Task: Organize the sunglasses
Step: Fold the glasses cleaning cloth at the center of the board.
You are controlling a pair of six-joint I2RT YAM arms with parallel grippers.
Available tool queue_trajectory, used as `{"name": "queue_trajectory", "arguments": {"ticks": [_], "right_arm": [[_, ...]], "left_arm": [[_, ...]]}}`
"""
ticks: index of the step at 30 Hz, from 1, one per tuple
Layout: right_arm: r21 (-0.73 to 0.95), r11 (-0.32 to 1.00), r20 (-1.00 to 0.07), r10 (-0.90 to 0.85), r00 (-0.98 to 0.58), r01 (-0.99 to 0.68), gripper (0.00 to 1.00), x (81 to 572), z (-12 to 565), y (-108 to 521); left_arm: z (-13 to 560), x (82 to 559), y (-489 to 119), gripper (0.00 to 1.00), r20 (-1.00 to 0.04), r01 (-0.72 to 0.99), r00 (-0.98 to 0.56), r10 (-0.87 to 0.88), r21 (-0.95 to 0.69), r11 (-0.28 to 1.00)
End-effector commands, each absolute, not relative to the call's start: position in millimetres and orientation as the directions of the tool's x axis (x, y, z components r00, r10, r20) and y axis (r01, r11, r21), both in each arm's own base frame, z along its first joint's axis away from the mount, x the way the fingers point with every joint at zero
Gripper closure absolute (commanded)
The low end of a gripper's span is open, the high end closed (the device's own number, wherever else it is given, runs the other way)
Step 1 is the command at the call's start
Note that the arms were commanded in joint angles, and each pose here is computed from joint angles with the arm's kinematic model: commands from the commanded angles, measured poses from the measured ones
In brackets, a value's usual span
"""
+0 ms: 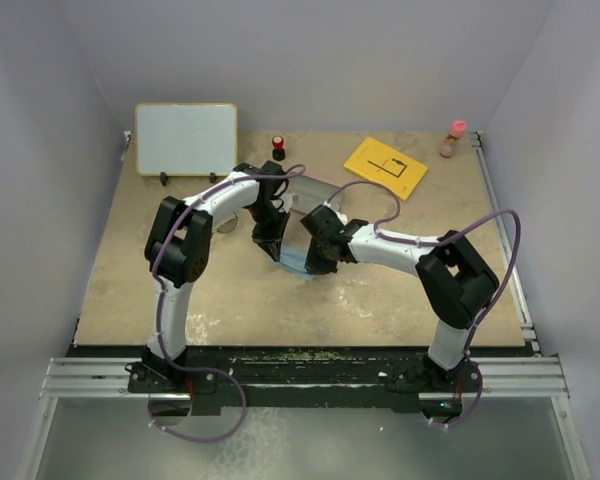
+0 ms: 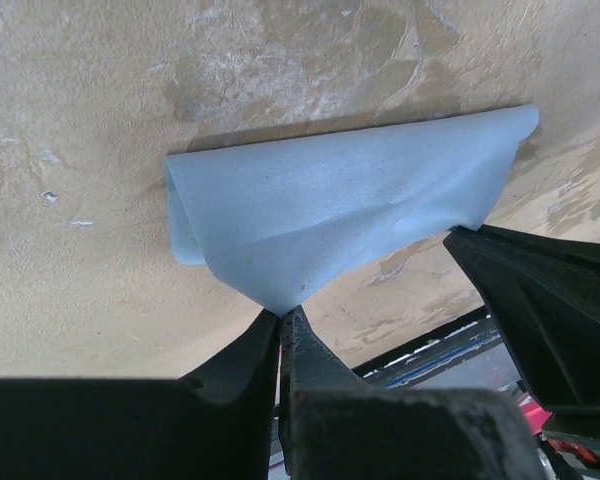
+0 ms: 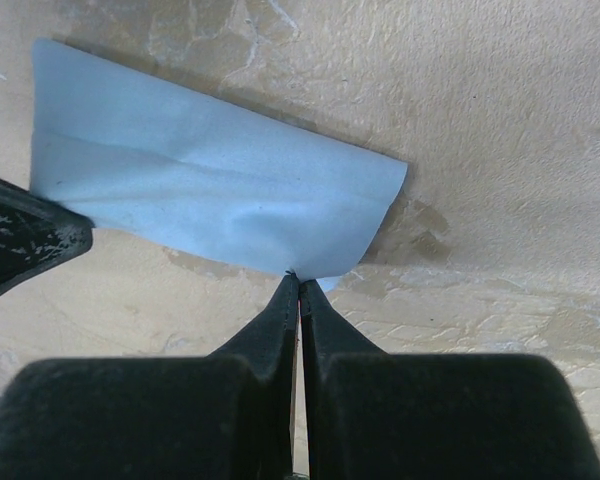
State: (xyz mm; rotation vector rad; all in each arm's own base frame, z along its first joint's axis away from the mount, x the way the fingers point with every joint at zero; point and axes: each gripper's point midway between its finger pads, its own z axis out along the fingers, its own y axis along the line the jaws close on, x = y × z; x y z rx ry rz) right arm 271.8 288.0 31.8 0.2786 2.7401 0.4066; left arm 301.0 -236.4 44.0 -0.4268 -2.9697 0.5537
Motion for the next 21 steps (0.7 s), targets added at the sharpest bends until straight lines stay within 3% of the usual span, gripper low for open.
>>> {"name": "queue_trajectory", "arguments": {"ticks": [1, 21], "right_arm": [[0.298, 0.943, -0.294, 0.24, -0.925, 0.15, 1.0, 267, 26, 288], [0.307, 0.942, -0.261, 0.217, -0.941, 0.133, 1.0, 256, 18, 297]], "left_arm": [[56, 307, -238, 0.96, -0.009, 0.27, -0.957, 0.289, -0.387, 0.882], [40, 302, -231, 0.96, 0.01, 0.268, -0.956, 0.292, -0.359, 0.894]]}}
